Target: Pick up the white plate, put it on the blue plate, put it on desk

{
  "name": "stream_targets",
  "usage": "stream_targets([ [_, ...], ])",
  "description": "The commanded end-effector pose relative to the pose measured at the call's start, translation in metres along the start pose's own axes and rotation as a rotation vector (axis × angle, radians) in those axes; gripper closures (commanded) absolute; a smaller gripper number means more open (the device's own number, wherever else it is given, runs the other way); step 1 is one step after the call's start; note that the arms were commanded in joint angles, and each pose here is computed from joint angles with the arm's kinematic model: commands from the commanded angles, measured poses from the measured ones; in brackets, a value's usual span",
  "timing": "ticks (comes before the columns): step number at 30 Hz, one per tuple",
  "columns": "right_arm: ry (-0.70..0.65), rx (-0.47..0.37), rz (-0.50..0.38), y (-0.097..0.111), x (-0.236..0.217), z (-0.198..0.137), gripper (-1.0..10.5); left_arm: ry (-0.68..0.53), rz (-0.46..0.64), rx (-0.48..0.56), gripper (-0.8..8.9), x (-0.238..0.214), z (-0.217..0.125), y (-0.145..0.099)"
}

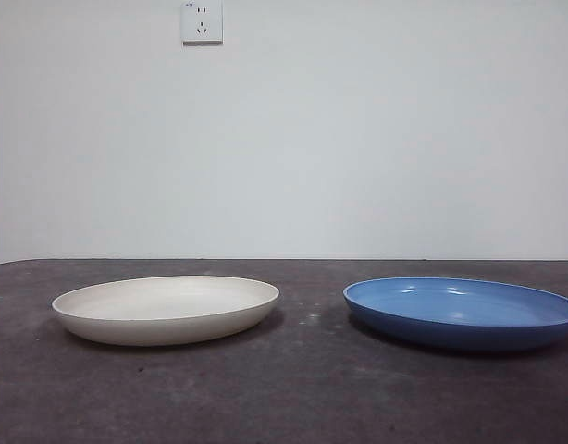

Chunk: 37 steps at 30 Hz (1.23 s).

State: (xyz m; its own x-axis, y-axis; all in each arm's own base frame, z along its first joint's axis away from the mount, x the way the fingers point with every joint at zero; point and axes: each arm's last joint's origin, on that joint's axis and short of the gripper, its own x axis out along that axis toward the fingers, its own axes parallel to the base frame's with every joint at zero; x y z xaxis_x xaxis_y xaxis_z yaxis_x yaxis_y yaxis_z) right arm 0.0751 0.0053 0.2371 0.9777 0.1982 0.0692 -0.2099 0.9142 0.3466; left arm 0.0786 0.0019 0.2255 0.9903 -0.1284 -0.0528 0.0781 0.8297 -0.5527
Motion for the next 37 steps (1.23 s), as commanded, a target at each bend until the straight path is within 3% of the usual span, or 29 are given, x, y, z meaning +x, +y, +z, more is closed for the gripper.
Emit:
stream_targets([
  [1, 0.008, -0.049, -0.004, 0.008, -0.004, 0.019, 9.4, -0.013, -0.035, 0.104, 7.98, -0.006, 0.021, -0.016],
  [5, 0.072, -0.091, -0.024, 0.017, -0.004, 0.042, 9.4, 0.047, -0.078, 0.195, 7.98, -0.007, 0.043, -0.033],
  [11, 0.265, -0.152, -0.007, 0.028, 0.006, 0.072, 9.4, 0.258, -0.150, 0.259, 7.98, 0.007, 0.065, -0.048],
  [19, 0.527, -0.196, 0.100, 0.038, 0.027, 0.097, 9.4, 0.525, -0.249, 0.306, 7.98, 0.027, 0.085, -0.065],
  [23, 0.631, -0.163, 0.186, 0.040, 0.037, 0.100, 9.4, 0.660, -0.287, 0.340, 7.98, 0.035, 0.086, -0.072],
  [30, 0.820, -0.148, 0.247, 0.041, 0.046, 0.088, 9.4, 0.850, -0.366, 0.380, 7.98, 0.044, 0.073, -0.080],
  [37, 0.905, -0.150, 0.286, 0.044, 0.048, 0.080, 9.4, 0.880, -0.388, 0.391, 7.78, 0.047, 0.070, -0.082],
])
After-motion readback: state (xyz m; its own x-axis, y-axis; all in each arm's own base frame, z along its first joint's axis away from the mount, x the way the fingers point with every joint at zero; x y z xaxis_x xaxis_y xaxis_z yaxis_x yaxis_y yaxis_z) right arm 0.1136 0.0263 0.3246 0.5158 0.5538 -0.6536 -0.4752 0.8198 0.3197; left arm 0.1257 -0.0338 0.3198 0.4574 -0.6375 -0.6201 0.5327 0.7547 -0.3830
